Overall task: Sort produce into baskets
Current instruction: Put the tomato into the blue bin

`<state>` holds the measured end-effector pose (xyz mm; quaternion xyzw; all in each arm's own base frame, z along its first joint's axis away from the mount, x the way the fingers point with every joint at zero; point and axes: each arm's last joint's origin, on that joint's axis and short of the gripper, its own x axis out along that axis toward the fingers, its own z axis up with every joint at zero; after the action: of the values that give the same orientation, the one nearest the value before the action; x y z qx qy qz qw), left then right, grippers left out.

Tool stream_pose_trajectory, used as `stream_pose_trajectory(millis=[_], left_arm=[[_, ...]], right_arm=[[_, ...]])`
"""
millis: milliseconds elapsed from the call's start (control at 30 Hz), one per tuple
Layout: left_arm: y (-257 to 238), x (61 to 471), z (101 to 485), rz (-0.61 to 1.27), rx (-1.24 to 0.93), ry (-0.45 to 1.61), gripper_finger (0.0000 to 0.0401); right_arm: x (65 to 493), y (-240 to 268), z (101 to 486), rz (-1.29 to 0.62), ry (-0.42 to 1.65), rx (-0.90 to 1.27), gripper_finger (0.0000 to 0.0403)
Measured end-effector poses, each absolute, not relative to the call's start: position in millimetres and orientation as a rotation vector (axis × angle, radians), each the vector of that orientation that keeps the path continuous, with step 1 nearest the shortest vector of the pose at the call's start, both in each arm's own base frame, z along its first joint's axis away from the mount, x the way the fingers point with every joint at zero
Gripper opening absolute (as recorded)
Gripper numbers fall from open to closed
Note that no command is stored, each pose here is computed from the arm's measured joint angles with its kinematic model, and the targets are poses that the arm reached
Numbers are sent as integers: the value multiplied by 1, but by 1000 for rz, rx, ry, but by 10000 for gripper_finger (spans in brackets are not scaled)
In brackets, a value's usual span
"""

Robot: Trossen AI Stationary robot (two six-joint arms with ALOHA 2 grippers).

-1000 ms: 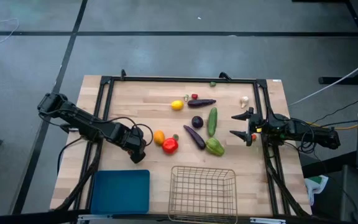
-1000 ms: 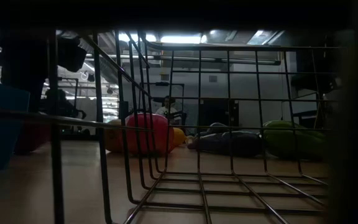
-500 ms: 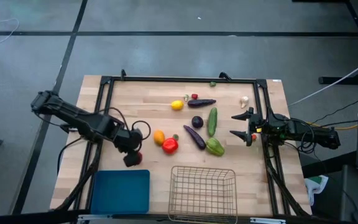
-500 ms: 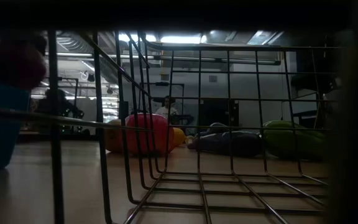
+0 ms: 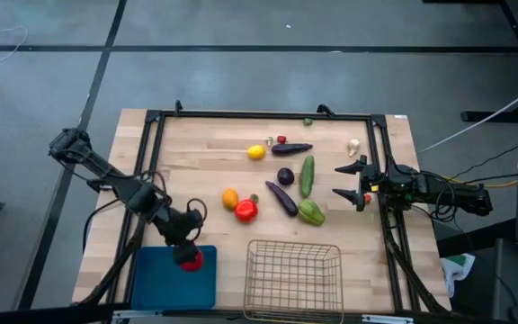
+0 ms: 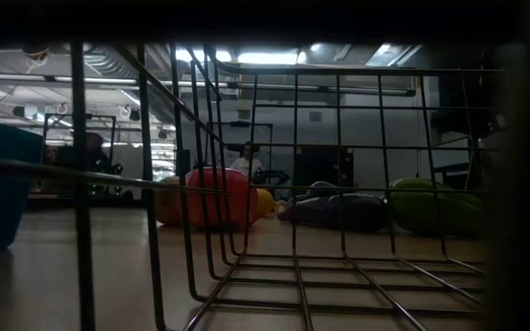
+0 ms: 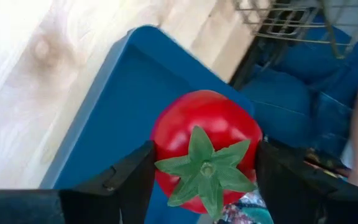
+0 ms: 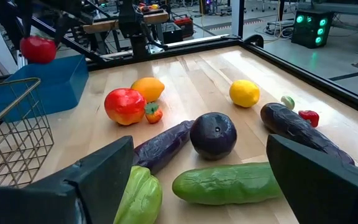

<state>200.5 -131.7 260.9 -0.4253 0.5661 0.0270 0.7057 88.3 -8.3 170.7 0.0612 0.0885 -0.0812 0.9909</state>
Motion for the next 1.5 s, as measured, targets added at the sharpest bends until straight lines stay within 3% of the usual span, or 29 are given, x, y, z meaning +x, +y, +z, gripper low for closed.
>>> stream_pose_trajectory(millis=[633,967,1500], left_arm=[[-162,219,203,296,-827,1369,246],[-164,222,193,336,-819,1390,248],[-164,222,194,419,-913,1374,343]], right_arm=[[88,-8,171,-163,178,123,365],[88,-8,171,-163,178,122,365],[88,-8,171,-163,179,123,365]])
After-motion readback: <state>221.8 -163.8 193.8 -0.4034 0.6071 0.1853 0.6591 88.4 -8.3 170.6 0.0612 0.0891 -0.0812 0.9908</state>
